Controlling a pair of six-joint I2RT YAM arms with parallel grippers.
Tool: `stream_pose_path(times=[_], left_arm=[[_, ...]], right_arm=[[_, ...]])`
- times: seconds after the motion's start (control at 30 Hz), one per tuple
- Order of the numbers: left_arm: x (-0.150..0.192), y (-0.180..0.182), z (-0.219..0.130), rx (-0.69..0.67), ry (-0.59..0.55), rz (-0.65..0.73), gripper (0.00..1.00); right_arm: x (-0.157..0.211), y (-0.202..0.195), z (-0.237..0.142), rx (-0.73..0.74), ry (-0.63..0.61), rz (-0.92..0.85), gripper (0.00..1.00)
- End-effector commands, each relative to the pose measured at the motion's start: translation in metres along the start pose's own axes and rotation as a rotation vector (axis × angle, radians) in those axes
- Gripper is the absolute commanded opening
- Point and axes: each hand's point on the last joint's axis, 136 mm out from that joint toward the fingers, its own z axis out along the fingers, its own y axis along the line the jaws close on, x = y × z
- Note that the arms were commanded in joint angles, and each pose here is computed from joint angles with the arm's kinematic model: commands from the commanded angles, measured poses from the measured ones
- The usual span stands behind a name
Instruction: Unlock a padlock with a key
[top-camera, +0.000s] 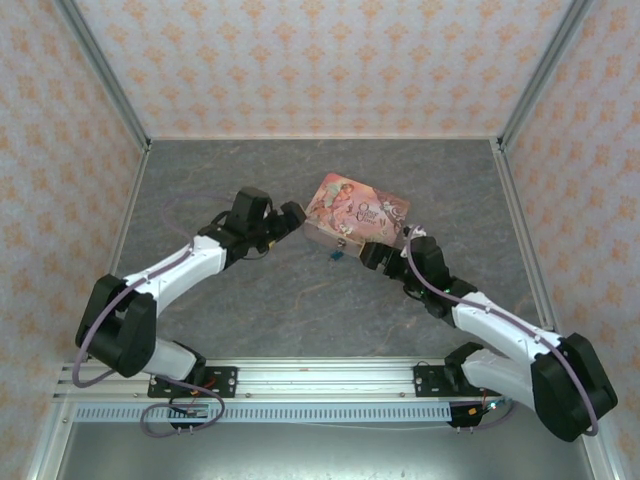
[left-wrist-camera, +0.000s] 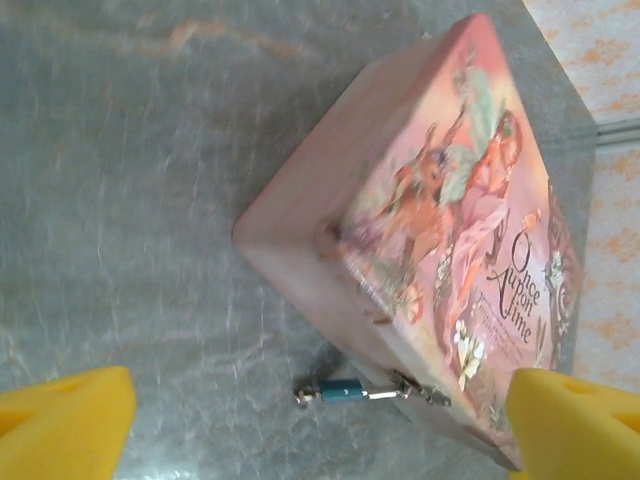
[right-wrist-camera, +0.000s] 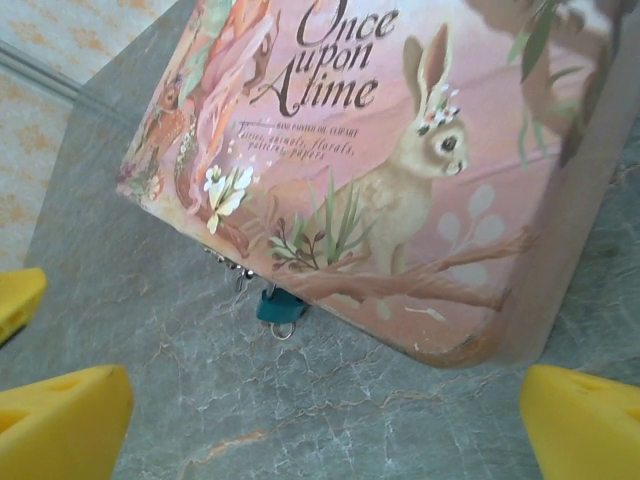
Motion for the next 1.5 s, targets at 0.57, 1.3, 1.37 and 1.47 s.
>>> stream_pose_path(times=[0.57,1.3,1.37,1.47], left_arm=[[-0.044,-0.033,0.094,-0.024,0.142,0.337,1.0],[0.019,0.067,0.12,-0.18,0.278,0.207,0.91],[0.027,0.076,0.111,-0.19,0.279,0.194,0.91],[0.034,0.086,0.096,-0.198,0.261,0.172,0.91]], right_arm=[[-0.016,-0.022,-0.033,0.2,-0.024,-0.067,0.99],[-0.007,0.001,-0.014,0.046,0.021,-0.046,0.99],[-0.004,0.01,-0.008,-0.017,0.023,-0.039,0.99],[0.0,0.026,-0.001,-0.126,0.033,-0.033,0.98]])
